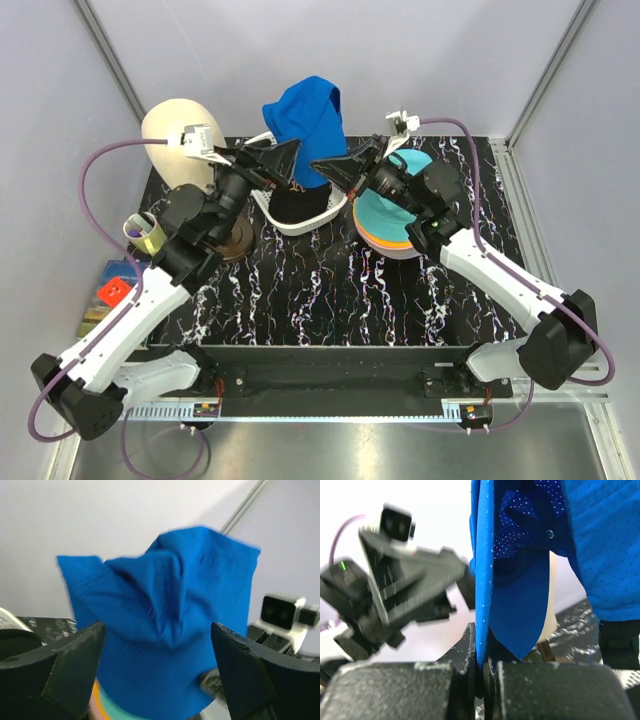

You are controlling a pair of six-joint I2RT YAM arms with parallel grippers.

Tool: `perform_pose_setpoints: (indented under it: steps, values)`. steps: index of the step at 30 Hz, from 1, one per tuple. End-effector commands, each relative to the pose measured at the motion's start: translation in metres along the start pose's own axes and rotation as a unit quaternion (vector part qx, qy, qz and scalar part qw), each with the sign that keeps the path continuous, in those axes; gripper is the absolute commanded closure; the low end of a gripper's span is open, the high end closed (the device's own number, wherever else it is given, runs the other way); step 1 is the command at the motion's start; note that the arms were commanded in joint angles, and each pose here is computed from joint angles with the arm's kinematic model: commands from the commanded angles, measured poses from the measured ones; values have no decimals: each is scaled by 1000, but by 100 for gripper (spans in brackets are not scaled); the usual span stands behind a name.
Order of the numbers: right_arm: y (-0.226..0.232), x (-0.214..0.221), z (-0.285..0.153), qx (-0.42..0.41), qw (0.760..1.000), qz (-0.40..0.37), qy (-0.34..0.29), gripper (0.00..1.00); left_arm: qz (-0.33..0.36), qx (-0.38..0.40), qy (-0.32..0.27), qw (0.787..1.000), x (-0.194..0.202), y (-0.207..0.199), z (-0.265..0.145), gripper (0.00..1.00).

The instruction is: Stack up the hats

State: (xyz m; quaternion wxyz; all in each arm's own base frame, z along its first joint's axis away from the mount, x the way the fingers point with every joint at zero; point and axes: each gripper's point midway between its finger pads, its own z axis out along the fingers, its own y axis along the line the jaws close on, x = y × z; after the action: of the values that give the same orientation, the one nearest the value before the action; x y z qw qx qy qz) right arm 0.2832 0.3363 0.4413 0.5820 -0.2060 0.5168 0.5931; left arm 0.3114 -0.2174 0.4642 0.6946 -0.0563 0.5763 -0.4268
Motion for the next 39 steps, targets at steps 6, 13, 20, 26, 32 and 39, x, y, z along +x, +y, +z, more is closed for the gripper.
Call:
perform_pose_setpoints:
  steps: [6,13,20,26,32,39]
  values:
    - [55,-85,31,-88,990,72,-84,100,136,-30,-9,990,-37,16,-80,7]
    - [66,-92,83,-167,975,134,-55,100,182,-161,38,969,-59,59,-154,7]
    - [89,-83,135,-223,962,157,-34,100,234,-286,91,925,-76,98,-217,7]
    - [103,-77,175,-264,946,178,-57,100,227,-300,62,925,-89,102,-242,5]
    - [55,-13,207,-224,943,238,-69,100,228,-294,49,927,-100,96,-243,4]
    - [62,44,212,-237,926,292,-8,100,228,-278,54,932,-93,92,-227,4]
